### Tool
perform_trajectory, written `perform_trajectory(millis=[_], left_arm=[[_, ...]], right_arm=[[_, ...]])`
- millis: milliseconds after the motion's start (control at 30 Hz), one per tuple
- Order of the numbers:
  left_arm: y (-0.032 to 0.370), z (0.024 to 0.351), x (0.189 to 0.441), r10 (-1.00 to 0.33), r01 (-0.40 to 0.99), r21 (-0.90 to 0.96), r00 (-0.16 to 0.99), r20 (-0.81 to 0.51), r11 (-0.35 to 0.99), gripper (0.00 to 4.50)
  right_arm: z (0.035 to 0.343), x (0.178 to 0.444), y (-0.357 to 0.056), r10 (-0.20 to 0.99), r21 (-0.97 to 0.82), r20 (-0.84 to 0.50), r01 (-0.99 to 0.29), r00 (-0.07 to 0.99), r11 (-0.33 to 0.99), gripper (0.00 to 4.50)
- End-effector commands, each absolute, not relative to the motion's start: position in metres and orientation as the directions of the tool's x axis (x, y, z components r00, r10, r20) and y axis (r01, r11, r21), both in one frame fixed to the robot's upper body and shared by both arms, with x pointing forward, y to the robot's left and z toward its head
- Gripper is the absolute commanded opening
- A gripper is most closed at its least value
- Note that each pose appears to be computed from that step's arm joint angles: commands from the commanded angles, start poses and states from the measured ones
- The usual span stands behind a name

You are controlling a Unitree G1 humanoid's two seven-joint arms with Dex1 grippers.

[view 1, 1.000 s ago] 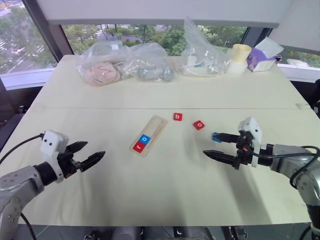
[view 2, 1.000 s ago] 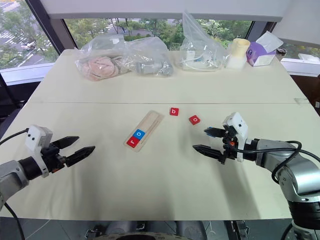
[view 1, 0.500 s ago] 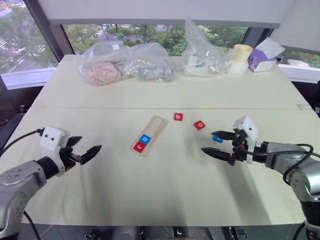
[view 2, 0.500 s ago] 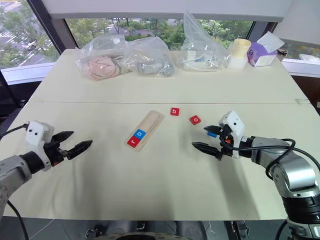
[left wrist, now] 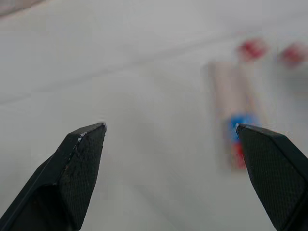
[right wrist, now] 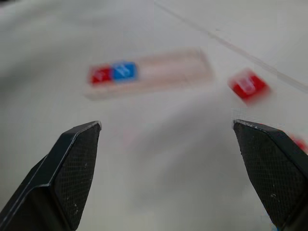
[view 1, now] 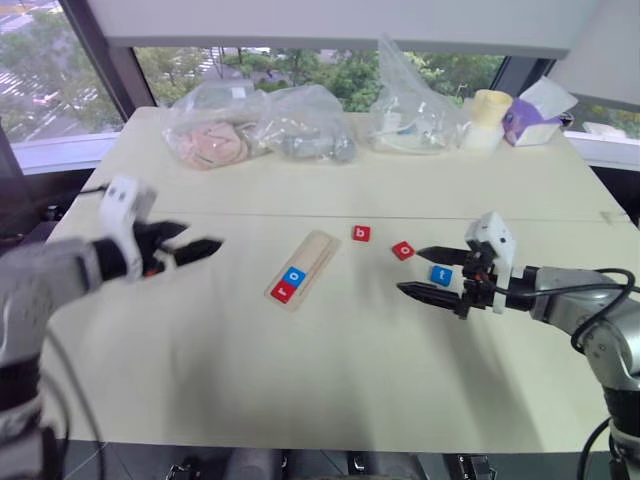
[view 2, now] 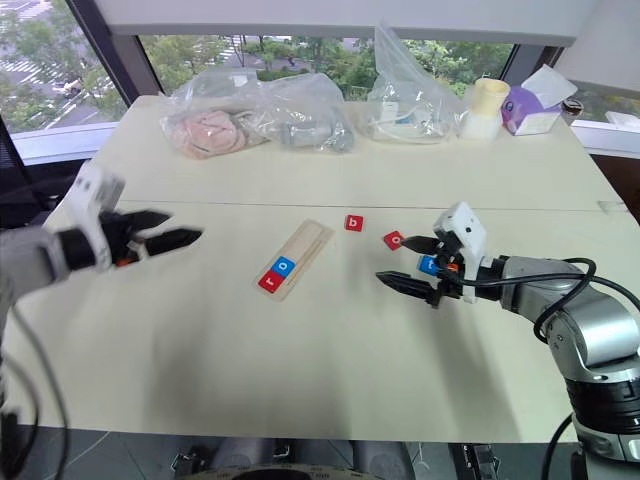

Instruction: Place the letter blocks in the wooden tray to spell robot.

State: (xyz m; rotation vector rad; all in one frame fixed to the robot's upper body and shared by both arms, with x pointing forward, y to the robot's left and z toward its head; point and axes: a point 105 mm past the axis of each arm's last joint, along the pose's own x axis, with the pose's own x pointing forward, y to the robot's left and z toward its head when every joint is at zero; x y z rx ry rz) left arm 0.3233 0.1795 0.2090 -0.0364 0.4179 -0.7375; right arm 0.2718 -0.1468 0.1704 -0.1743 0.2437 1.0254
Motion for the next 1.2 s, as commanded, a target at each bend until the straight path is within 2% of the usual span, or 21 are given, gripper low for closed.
perform_trajectory(millis=[33, 200, 367, 600, 733, 967, 1100, 1200], left_arm=[[0.16, 0.182, 0.337, -0.608, 0.614, -0.2, 0.578, -0.544, 0.763, 4.47], [0.125, 0.18, 0.355, -0.603, 0.607, -0.223, 0.544, -0.584, 0.763, 4.47], [0.098, 0.167, 0.351, -0.567, 0.615, -0.191, 0.503, -0.652, 0.765, 4.47], [0.086, 0.144, 0.329, -0.533, 0.666, -0.121, 0.46, -0.71, 0.736, 4.47], [0.085, 0.13, 0.334, -0.48, 0.654, -0.056, 0.492, -0.726, 0.754, 4.47], [0.08, 0.105, 0.34, -0.455, 0.65, -0.056, 0.466, -0.759, 0.758, 4.47], [0.072, 0.1, 0.333, -0.487, 0.664, -0.103, 0.424, -0.763, 0.74, 4.47], [0.074, 0.091, 0.328, -0.467, 0.67, -0.086, 0.413, -0.782, 0.737, 3.84]], right_arm=[[0.171, 0.268, -0.139, 0.821, -0.049, -0.255, -0.855, 0.511, 0.517, 4.5], [0.156, 0.264, -0.141, 0.788, -0.059, -0.277, -0.829, 0.549, 0.557, 4.5], [0.152, 0.254, -0.142, 0.773, -0.087, -0.292, -0.821, 0.563, 0.565, 4.5], [0.156, 0.245, -0.14, 0.778, -0.078, -0.284, -0.822, 0.56, 0.564, 4.5], [0.153, 0.246, -0.139, 0.772, -0.076, -0.279, -0.815, 0.571, 0.575, 4.5], [0.155, 0.249, -0.139, 0.765, -0.083, -0.263, -0.804, 0.587, 0.589, 4.5], [0.155, 0.25, -0.141, 0.757, -0.087, -0.261, -0.796, 0.599, 0.599, 4.5], [0.154, 0.251, -0.142, 0.752, -0.089, -0.259, -0.79, 0.606, 0.606, 4.5]])
